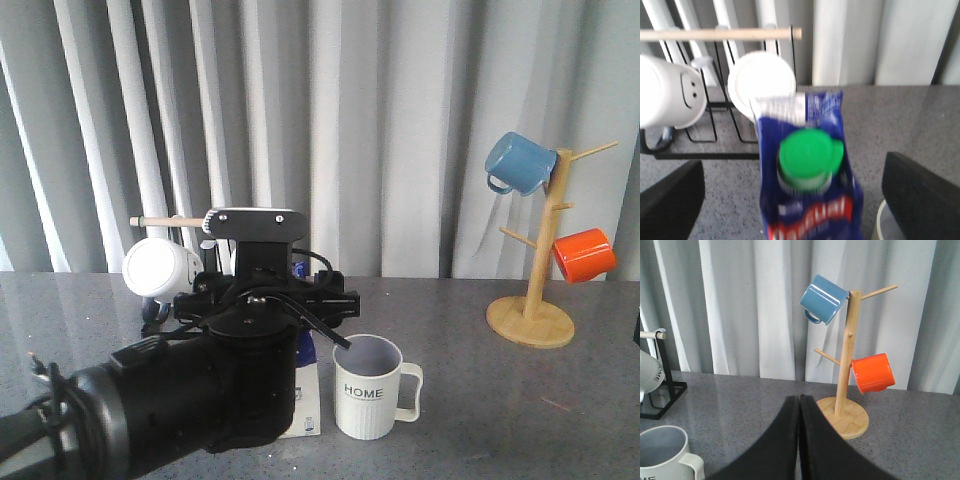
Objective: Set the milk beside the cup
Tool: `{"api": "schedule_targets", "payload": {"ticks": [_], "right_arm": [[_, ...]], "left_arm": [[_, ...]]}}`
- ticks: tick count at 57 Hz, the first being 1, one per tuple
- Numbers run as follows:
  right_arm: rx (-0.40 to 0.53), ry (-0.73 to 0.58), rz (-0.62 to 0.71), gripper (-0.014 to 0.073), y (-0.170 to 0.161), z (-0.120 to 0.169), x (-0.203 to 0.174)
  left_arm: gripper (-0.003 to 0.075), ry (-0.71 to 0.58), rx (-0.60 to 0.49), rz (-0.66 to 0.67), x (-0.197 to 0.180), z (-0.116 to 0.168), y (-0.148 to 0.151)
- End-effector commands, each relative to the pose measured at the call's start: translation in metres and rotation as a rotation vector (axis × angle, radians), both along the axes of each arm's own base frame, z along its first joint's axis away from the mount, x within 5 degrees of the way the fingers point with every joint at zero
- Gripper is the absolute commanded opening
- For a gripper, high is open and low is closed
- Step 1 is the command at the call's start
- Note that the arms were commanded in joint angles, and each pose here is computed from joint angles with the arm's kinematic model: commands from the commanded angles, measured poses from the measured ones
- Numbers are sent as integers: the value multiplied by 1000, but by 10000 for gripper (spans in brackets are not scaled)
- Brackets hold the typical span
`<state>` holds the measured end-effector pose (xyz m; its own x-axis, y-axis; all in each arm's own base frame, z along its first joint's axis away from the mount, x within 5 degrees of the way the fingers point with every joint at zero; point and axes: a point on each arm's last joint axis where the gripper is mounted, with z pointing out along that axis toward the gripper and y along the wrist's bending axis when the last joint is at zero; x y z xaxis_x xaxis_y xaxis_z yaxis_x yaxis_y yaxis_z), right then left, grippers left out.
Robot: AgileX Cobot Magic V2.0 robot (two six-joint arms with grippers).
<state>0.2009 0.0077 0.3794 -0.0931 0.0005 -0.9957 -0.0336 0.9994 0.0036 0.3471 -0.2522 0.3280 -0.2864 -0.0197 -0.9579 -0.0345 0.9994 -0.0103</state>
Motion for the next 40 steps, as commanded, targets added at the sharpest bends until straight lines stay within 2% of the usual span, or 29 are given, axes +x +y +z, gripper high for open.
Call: {"api": "schedule_targets", "payload": {"ticks": [1, 7, 11, 15, 19, 21, 30, 40], "right_arm": [[0, -116, 1, -8, -1, 20, -3], [0, -116, 1, -8, -1, 20, -3], [0, -116, 1, -8, -1, 20, -3], [0, -116, 1, -8, -1, 20, -3], [0, -116, 1, -8, -1, 20, -3], [0, -116, 1, -8, -1, 20, -3], [0, -116, 1, -8, -1, 20, -3], [0, -116, 1, -8, -1, 20, -3]], "left_arm": [[614, -79, -69, -35, -17, 49, 11], [503, -118, -93, -53, -27, 70, 20], [391, -145, -119, -55, -34, 84, 27], [245, -172, -144, -56, -42, 98, 34], [54, -200, -171, -57, -50, 112, 42], [-10, -211, -179, -58, -54, 117, 46], [-8, -246, -213, -57, -65, 134, 57], [-7, -246, -213, -56, -65, 134, 57]]}}
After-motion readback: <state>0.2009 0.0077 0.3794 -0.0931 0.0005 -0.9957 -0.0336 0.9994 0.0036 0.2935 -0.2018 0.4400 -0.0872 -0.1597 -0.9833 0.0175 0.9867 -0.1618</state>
